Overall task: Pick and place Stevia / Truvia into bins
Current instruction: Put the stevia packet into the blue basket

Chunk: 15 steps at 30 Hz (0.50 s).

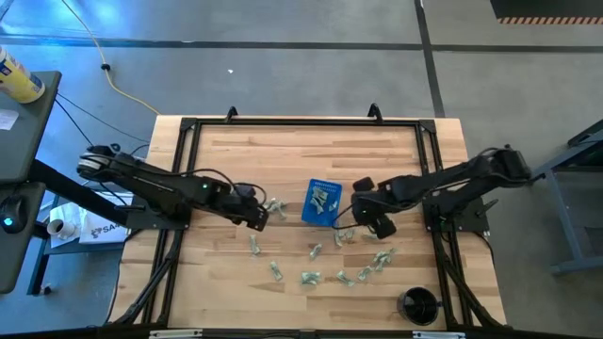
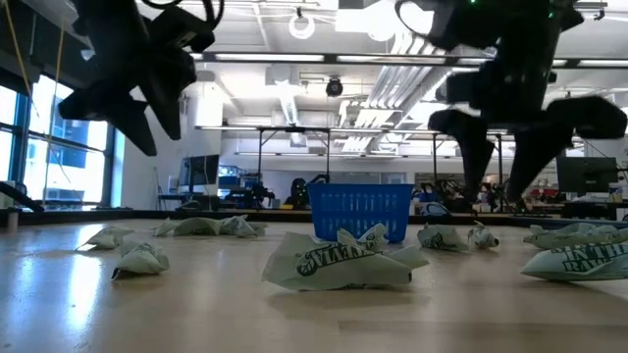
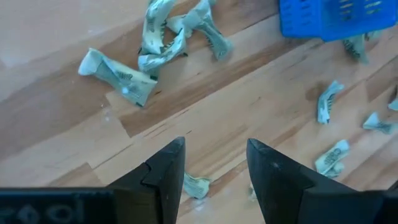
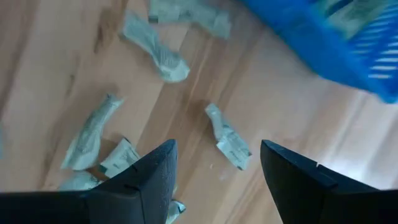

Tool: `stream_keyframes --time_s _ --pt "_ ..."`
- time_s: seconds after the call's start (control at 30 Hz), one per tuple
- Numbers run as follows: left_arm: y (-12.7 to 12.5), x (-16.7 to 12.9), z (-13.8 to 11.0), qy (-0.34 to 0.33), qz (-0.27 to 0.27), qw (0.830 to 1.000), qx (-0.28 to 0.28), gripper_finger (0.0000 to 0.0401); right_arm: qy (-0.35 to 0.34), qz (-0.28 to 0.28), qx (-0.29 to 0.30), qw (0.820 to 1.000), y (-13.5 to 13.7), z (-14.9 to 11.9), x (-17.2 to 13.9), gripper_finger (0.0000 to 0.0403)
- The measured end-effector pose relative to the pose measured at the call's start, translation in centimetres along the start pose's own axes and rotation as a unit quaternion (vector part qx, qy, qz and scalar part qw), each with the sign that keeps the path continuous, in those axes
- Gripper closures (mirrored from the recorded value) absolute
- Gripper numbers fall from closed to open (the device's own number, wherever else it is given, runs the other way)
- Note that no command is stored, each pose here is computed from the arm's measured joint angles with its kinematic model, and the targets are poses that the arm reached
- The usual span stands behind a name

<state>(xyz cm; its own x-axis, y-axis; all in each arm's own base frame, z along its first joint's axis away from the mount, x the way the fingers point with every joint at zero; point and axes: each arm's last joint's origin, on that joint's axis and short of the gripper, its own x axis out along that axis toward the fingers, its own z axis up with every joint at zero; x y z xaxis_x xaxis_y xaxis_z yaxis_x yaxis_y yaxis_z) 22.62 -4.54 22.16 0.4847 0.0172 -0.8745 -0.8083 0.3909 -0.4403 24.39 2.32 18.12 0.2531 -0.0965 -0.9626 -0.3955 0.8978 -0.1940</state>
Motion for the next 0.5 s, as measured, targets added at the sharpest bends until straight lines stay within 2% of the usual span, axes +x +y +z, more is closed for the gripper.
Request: stream_keyframes --time_s 0.13,0.3,0.5 --pt "0.2 -0.2 -0.3 -0.001 -0.001 1.0 -0.001 0.0197 0.038 0.012 0.004 0.999 -0.2 0.1 2.1 0.018" --pt "0.3 -0.3 -0.2 -0.008 0.001 1.0 0.011 0.0197 0.03 0.008 0.02 0.999 -1.1 0.4 3.4 0.0184" --pt "0.5 -0.3 -0.2 -0.007 0.008 1.0 0.027 0.0197 0.04 0.051 0.054 0.996 -2.3 -0.4 4.3 0.0205"
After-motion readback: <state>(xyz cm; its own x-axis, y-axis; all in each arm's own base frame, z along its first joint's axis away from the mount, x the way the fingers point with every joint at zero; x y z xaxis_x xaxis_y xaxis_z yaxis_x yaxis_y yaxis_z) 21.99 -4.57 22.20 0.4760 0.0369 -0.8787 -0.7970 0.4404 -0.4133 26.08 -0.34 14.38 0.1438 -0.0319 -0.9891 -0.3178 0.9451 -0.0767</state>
